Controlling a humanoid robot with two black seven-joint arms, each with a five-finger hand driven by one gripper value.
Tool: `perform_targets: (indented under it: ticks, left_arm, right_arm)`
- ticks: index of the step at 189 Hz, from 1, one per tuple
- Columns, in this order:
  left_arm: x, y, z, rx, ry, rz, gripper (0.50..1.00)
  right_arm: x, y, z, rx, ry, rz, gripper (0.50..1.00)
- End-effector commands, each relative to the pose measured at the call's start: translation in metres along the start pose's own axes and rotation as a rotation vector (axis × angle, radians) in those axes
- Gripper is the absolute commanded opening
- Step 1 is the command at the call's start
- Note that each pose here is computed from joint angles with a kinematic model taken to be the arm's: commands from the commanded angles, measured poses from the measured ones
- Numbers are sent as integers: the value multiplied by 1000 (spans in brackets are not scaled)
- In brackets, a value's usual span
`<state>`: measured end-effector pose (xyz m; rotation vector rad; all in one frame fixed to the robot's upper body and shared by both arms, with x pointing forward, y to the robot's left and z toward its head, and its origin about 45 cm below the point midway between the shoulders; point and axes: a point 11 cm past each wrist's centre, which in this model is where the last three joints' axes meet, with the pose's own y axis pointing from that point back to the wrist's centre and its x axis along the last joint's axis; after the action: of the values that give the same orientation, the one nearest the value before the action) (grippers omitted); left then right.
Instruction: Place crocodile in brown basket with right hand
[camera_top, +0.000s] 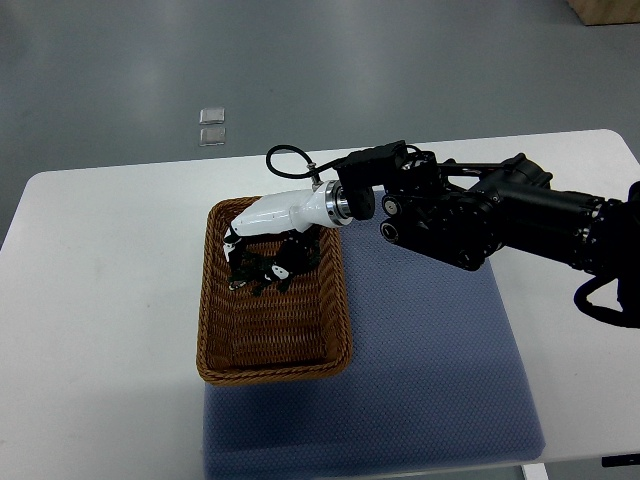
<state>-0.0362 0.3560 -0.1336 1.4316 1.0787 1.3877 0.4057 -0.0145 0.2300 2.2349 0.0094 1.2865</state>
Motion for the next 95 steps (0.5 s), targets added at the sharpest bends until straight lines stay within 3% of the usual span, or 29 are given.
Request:
perform_targets:
  ticks: [1,35,67,95]
  left_arm:
    - [0,0,0,0,0,-1,1000]
    - [0,0,0,0,0,0,1000]
    - [0,0,0,0,0,-1,1000]
    - [0,0,0,0,0,0,1000]
  right_arm:
    - [0,0,0,1,-8,4,903]
    - [-1,0,0,6,-28,27,928]
    - [25,4,-4,53,-158,180,928]
    - [35,34,25,47,-416,309,928]
